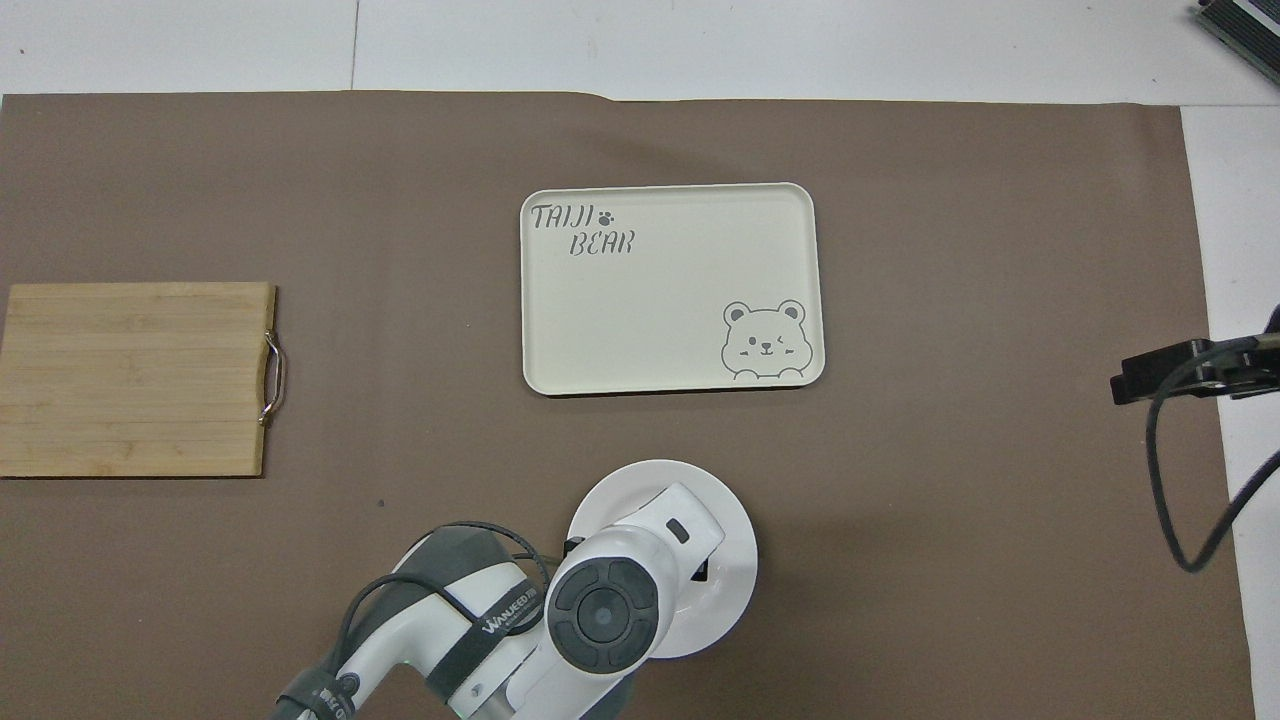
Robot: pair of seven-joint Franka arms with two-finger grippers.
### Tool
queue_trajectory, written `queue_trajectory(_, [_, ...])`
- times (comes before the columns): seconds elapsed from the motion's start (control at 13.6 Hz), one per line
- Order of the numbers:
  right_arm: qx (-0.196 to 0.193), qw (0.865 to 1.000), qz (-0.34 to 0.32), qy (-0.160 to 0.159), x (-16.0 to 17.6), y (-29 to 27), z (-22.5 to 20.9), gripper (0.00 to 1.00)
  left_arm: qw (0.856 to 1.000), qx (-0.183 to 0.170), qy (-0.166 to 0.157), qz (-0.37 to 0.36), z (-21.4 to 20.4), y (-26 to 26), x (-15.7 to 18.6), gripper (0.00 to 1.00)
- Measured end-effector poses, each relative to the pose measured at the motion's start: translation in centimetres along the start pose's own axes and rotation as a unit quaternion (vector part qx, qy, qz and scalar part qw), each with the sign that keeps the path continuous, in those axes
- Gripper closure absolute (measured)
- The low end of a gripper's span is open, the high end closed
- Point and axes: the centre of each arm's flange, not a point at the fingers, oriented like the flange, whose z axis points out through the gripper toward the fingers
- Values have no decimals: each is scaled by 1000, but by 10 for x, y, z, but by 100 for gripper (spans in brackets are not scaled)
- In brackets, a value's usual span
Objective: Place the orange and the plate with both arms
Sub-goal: 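Carry the orange with the left gripper over the white plate, then lower the orange onto the plate while the right gripper approaches the plate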
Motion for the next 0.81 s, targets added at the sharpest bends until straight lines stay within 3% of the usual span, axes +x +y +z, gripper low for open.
queue_trajectory(0.22, [39,999,-2,-8,-9,-10,28,0,1000,-16,-7,-20,1,-1,3,21])
queue_trajectory(0.59, [58,997,-27,-32,-17,-42,64,0,1000,-16,-7,-22,27,3,3,18])
queue_trajectory(0.74, [81,995,-27,-40,-19,-50,75,0,1000,-17,-7,-21,28,4,2,0])
queue_trajectory(0.81, [92,995,-25,-42,-19,-51,82,0,1000,-17,-6,-20,27,4,2,0])
